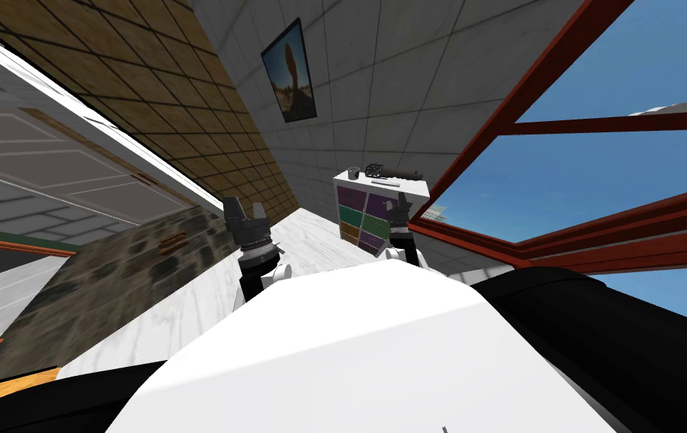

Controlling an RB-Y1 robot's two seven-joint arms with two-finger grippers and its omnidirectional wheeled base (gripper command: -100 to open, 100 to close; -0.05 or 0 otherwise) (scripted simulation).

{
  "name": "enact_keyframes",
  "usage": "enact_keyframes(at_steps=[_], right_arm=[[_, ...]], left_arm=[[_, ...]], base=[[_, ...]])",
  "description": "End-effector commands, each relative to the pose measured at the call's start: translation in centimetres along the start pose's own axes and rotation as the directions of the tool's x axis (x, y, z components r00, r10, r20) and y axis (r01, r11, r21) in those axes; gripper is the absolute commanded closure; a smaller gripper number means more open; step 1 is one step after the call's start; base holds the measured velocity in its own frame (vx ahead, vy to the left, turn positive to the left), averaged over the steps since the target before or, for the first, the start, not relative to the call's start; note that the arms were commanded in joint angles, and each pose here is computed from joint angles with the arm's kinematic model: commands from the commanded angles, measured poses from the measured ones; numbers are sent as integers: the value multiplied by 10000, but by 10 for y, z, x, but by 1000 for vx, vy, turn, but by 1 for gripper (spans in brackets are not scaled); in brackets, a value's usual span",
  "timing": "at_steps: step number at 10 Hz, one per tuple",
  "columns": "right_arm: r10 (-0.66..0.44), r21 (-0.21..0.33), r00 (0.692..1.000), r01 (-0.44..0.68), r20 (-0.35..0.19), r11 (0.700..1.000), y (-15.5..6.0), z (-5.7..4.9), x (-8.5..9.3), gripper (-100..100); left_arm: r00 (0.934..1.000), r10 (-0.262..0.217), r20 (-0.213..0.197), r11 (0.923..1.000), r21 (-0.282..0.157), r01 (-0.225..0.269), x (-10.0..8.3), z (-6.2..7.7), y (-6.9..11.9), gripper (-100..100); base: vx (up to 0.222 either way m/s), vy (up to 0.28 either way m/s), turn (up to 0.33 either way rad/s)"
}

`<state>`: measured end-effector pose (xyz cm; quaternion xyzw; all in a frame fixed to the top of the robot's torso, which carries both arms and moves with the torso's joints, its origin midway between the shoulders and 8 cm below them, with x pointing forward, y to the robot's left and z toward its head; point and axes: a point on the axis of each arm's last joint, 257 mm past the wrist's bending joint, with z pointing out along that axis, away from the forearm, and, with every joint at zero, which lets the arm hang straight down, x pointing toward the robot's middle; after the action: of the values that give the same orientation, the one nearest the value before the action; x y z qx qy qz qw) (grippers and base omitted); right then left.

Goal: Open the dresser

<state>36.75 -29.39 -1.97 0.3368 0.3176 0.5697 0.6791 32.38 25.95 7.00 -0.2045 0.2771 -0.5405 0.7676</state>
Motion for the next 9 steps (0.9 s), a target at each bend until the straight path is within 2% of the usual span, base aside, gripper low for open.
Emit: enact_keyframes(at_steps=[1, 9], right_arm=[[0, 0, 10000, 0, 0, 10000, 0, 0, 0, 0], [0, -5, 10000, 0, 0, 10000, 0, 0, 0, 0]], left_arm=[[10000, 0, 0, 10000, 0, 0, 0, 0, 0, 0], [10000, 0, 0, 10000, 4, 0, 0, 0, 0, 0]], base=[[0, 0, 0], [0, 0, 0]])
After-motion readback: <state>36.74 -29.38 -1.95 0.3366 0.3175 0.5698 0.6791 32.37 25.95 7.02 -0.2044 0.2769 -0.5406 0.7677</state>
